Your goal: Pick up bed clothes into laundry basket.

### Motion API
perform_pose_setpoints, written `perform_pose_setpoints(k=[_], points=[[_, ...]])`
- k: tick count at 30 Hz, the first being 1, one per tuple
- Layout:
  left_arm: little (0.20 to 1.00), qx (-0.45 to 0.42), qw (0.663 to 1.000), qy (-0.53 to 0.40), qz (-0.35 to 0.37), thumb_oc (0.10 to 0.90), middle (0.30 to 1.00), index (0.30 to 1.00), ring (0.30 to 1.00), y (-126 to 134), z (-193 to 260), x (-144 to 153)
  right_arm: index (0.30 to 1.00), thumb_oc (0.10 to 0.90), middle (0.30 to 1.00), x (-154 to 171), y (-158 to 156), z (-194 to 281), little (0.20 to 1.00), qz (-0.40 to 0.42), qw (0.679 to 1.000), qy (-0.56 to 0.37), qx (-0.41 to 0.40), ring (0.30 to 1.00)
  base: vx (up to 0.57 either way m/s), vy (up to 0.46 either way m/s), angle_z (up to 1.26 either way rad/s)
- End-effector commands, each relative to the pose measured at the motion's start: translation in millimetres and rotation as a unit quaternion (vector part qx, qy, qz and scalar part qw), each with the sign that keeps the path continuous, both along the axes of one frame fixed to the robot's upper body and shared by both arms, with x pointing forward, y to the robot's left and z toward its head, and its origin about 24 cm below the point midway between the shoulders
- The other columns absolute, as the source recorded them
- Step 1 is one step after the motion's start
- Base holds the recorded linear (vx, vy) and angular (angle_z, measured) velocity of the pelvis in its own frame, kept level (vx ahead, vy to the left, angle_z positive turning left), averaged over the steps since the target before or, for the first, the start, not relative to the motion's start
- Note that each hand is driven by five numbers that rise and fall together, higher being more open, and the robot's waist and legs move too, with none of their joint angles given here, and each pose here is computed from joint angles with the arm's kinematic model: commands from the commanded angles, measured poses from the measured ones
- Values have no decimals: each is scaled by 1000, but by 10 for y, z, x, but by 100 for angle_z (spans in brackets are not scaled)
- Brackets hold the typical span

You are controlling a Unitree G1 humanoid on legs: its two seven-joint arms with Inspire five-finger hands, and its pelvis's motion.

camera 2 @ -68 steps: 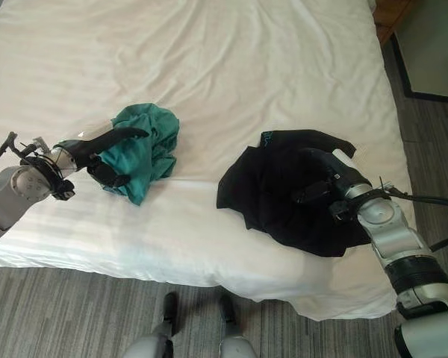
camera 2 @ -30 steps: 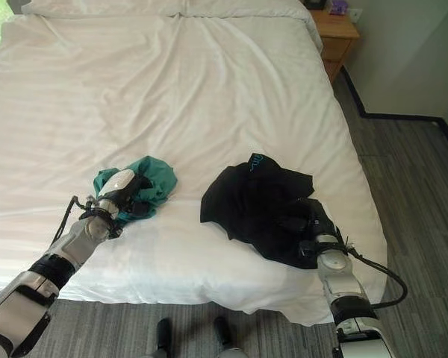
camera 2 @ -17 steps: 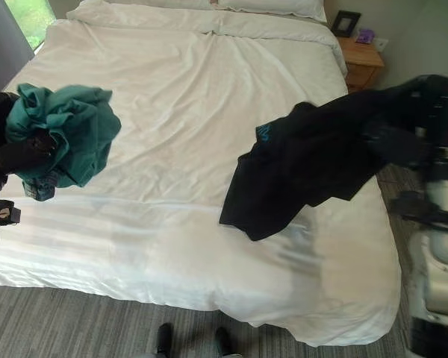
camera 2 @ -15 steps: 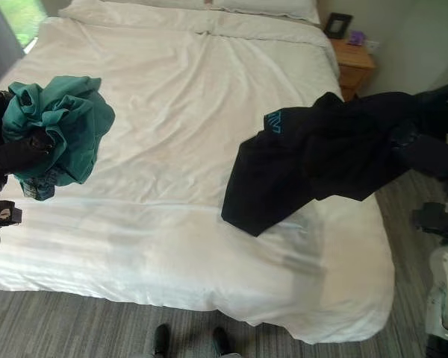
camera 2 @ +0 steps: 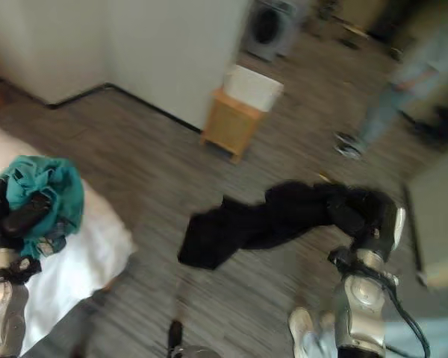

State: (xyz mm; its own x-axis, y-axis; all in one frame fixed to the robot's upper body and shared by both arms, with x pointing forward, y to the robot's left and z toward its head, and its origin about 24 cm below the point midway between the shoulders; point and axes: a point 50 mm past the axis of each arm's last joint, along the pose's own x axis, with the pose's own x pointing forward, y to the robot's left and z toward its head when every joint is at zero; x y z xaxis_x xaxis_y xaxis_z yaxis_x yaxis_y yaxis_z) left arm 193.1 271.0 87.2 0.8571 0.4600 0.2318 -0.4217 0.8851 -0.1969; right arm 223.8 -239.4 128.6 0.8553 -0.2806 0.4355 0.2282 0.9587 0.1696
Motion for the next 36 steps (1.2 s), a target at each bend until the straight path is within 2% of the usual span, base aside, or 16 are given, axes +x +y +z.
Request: perform_pose_setpoints(k=[1,4,5,6,13,14,15,18,21,26,28,29,33,36], points=[[300,198,958,-190,-82,400,300,300,300,-30,1053,224,300,400,300,29,-645,416,300,-68,987,-18,-141,300,-8,-30,-437],[300,194,958,-193,-82,400,300,300,300,-34,1055,224,300,400,300,7,-646,384,300,-71,988,-14,-137,300,-4,-6,-250],[300,194,958,-193,-82,400,300,300,300,-34,1055,224,300,400,300,7,-646,384,300,-71,988,-14,-137,300,52,71,14],[300,182,965,-160,-98,400,300,300,300,-101,886,226,300,400,300,-123,-704,356,300,-94,987,-11,-130,300,38,79,76],[300,172,972,-130,-96,400,300,300,300,-61,746,225,300,400,300,-168,-640,393,300,-103,984,-22,-146,300,-6,59,97],[300,180,970,-36,-156,400,300,300,300,-171,499,709,300,400,300,-18,-578,-105,300,-14,997,67,-40,300,15,-6,3],[300,171,971,-20,-165,400,300,300,300,-189,404,661,300,400,300,-49,-599,-180,300,-15,994,98,-53,300,26,-17,11],[300,146,977,-17,-154,400,300,300,300,-165,328,581,300,400,300,-78,-616,-244,300,-11,993,107,-39,300,41,-14,6],[300,155,981,-29,-117,400,300,300,300,-24,406,507,300,400,300,-5,-604,-82,300,-12,996,70,-46,300,48,91,-6],[300,164,982,-31,-85,400,300,300,300,93,463,515,300,400,300,-42,-579,-82,300,-8,995,76,-62,300,106,162,-7],[300,192,979,-40,-63,400,300,300,300,208,581,496,300,400,300,-56,-664,-33,300,-29,995,66,-65,300,773,-39,74],[300,204,974,-69,-62,400,300,300,300,204,729,558,300,400,300,-97,-807,83,300,-47,995,51,-76,300,1079,-319,78],[300,218,970,-90,-62,400,300,300,300,185,845,564,300,400,300,-66,-844,214,300,-54,994,31,-91,300,717,-333,112],[300,153,979,-101,-93,400,300,300,300,80,736,580,300,400,300,-69,-882,266,300,-50,995,20,-78,300,792,-466,61]])
